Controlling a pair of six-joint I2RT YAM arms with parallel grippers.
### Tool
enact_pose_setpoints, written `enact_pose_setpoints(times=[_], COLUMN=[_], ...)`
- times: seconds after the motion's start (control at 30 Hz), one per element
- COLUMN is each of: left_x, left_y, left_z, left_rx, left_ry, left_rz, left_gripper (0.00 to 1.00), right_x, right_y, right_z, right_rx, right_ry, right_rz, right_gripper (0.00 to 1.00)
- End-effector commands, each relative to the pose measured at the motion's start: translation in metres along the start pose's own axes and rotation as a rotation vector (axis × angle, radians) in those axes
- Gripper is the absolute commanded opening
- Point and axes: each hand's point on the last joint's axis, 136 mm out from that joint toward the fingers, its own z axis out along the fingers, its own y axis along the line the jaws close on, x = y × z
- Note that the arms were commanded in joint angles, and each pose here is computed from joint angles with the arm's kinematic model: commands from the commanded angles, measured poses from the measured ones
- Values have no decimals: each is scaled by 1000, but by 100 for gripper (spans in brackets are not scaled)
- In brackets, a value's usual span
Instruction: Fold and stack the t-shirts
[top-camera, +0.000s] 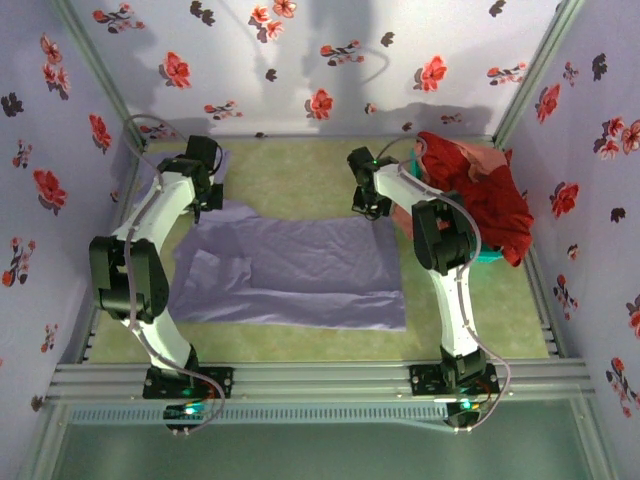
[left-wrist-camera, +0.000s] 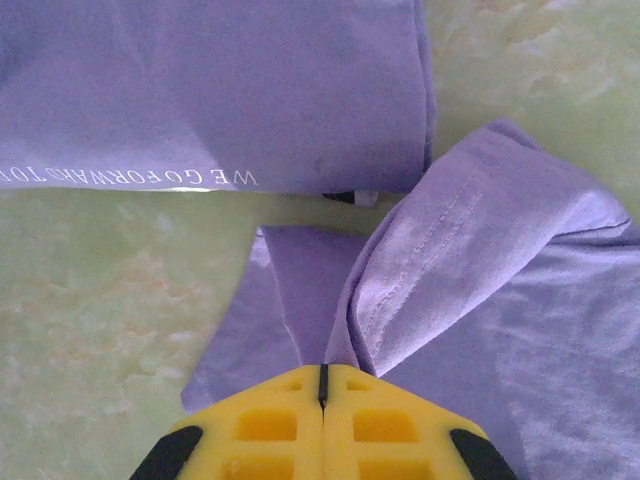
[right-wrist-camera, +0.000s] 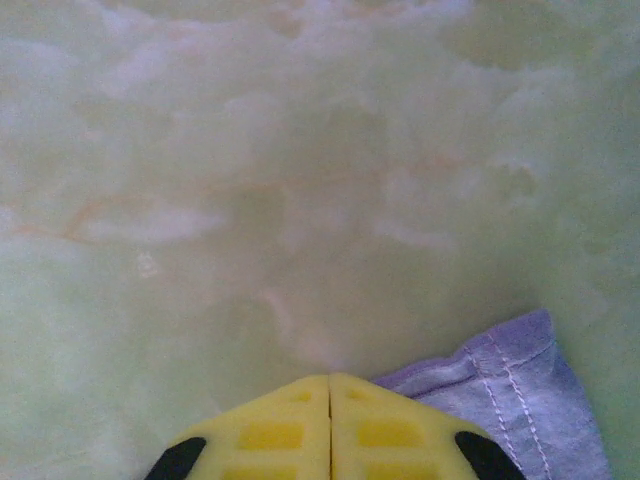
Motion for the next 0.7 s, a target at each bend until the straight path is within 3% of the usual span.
enact_pose_setpoints(times=[0.0,0.33,0.67], left_x=[2,4,36], left_y=[6,25,55], left_z=[-13,-35,-64], left_rx=[4,-6,-33], left_ry=[-15,-33,-17], left_rz=[-20,-43,-97], left_gripper=[0,0,0], right_x=[6,6,52], right_y=[-10,-18,-34], right_z=[-2,-59,-81], right_rx=[34,29,49], right_ry=[30,-59,-55], right_rz=[2,-25,-47], right_gripper=[1,0,0])
